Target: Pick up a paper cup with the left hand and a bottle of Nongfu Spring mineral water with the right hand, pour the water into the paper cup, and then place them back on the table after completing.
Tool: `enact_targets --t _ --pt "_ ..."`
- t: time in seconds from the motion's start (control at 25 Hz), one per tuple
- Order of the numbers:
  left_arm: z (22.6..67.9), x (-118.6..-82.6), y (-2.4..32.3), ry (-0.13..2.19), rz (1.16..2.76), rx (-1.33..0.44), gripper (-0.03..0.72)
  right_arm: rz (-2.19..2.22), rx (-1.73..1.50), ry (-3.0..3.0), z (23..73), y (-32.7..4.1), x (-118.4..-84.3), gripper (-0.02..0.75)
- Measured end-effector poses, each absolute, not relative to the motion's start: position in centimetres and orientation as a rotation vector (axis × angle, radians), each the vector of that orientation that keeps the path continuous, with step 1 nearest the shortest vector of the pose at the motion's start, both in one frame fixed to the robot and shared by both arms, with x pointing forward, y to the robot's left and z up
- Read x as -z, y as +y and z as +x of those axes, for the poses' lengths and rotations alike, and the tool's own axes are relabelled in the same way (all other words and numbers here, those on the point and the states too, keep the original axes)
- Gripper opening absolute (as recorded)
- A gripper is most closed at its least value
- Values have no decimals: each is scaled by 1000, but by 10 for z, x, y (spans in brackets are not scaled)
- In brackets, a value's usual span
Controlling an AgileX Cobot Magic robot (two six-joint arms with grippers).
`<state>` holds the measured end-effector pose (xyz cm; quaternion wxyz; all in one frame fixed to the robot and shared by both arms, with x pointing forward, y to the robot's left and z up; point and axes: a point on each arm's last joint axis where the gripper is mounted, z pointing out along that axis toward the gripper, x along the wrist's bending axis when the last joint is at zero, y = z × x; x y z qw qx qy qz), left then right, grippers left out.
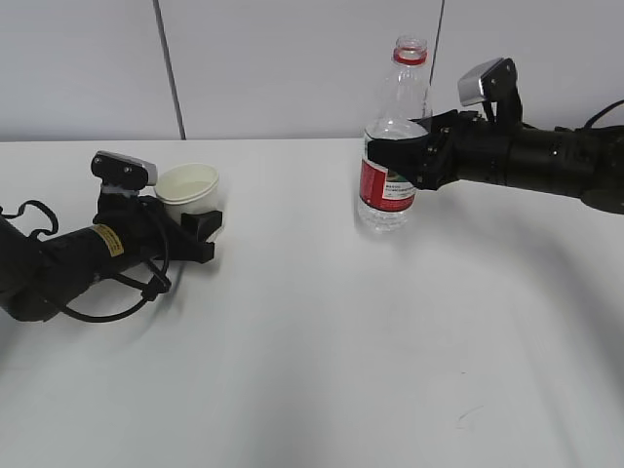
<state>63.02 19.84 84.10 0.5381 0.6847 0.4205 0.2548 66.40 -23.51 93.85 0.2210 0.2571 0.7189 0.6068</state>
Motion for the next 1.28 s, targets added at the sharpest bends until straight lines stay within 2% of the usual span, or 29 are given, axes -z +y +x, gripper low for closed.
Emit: enact_targets --t 0.16,0.64,1.28 --pt "630 -841 198 1001 1629 -606 397 711 -1677 1987 664 -235 -938 471" --pt "631 -842 199 1003 1613 -611 512 711 -1677 1987 664 -235 -938 471" --pt "627 -851 199 987 1589 -620 524 698 -1650 1992 665 -236 -937 471"
